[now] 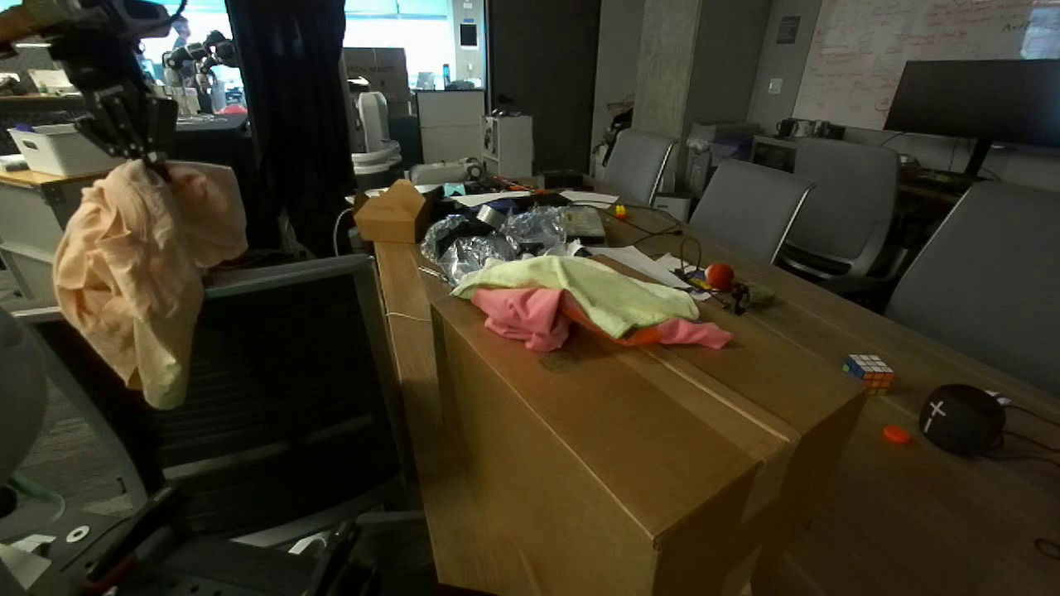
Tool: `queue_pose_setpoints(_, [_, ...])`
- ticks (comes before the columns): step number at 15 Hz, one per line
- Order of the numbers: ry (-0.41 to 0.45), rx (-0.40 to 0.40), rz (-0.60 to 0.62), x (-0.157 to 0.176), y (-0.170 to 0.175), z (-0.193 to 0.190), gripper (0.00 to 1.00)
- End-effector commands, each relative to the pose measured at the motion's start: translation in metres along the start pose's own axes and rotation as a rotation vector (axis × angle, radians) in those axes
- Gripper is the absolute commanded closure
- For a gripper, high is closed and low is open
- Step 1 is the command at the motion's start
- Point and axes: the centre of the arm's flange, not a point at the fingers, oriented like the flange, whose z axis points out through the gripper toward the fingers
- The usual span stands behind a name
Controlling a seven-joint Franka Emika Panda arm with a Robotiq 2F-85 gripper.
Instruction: Remove the t-shirts and yellow towel from the backrest of the grey chair and place them on top of the brown box
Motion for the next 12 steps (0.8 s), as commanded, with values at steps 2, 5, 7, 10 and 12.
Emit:
queue_pose_setpoints(2, [0.106,0.038,0.093,-0.002,0.045,-0.054,0.96])
queue_pose_setpoints(5, [0.145,0.066,0.164,-0.002,0.083,-0.073,0.96])
queue_pose_setpoints(7, [0.173,0.084,0.223,-0.004,0.112,-0.082,0.96])
queue_pose_setpoints(10, [0.222,0.11,0.328,-0.015,0.16,-0.094,0.96])
queue_pose_setpoints(12, [0.251,0.142,0.396,-0.028,0.197,-0.102,0.96])
